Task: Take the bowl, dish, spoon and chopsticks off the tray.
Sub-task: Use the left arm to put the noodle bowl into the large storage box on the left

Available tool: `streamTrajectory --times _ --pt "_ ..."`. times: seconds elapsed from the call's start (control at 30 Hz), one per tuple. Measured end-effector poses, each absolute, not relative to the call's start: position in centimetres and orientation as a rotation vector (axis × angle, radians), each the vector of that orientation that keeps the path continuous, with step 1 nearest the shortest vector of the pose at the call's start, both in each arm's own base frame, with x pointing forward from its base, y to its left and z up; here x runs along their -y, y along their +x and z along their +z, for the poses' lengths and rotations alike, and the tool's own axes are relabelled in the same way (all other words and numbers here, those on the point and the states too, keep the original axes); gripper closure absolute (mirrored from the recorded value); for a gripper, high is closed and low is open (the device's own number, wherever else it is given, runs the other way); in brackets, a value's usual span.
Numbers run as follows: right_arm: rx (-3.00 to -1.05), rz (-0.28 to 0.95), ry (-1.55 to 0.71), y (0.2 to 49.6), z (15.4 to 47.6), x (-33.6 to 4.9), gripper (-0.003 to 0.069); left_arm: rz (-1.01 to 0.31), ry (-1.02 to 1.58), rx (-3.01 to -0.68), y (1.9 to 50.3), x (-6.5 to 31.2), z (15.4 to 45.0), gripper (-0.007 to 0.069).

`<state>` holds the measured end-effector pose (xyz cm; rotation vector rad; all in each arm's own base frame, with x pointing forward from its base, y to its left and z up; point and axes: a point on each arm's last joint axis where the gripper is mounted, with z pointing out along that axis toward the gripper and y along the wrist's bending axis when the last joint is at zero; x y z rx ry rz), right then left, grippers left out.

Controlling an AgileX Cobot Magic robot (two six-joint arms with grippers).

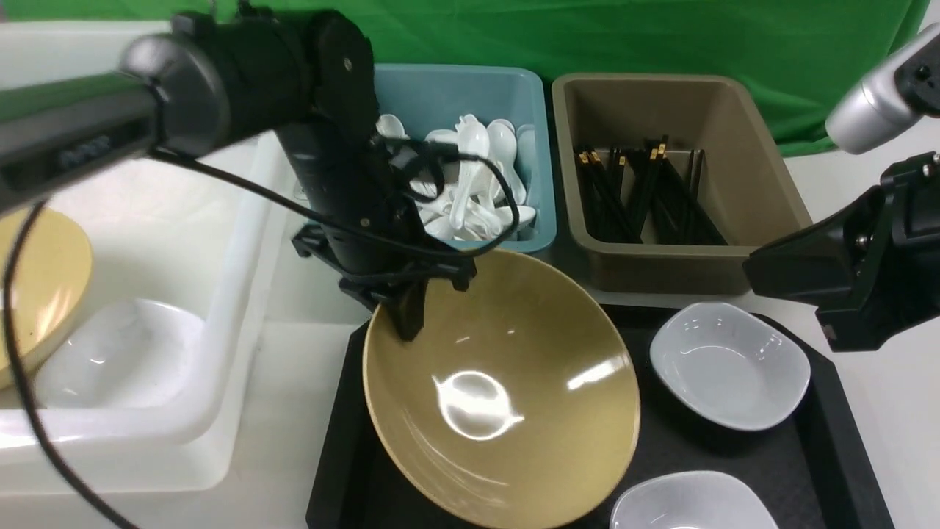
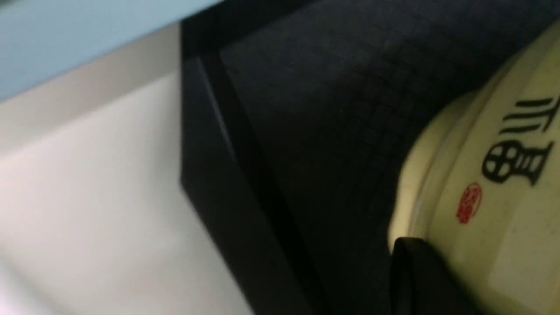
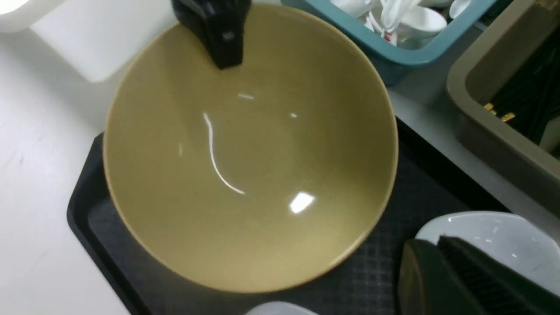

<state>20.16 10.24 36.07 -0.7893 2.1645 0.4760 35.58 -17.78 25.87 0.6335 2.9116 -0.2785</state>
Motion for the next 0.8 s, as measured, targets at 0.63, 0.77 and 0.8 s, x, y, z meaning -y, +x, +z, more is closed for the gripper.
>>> streamTrajectory --times 0.63,0.77,0.8 --pt "-1.886 0.628 -0.912 19.0 44.3 -12.2 0.0638 -0.557 0.298 -2.565 33.7 8.9 39.5 0.0620" --pt "-1.757 0.718 -1.069 18.7 46.9 -16.1 0.0638 -0.455 -0.014 -2.472 32.0 -0.1 42.0 0.0621" --pt "-1.740 0.734 -1.105 18.7 47.1 -17.1 0.0638 -0.443 -0.042 -2.460 31.7 -0.9 42.2 0.0621"
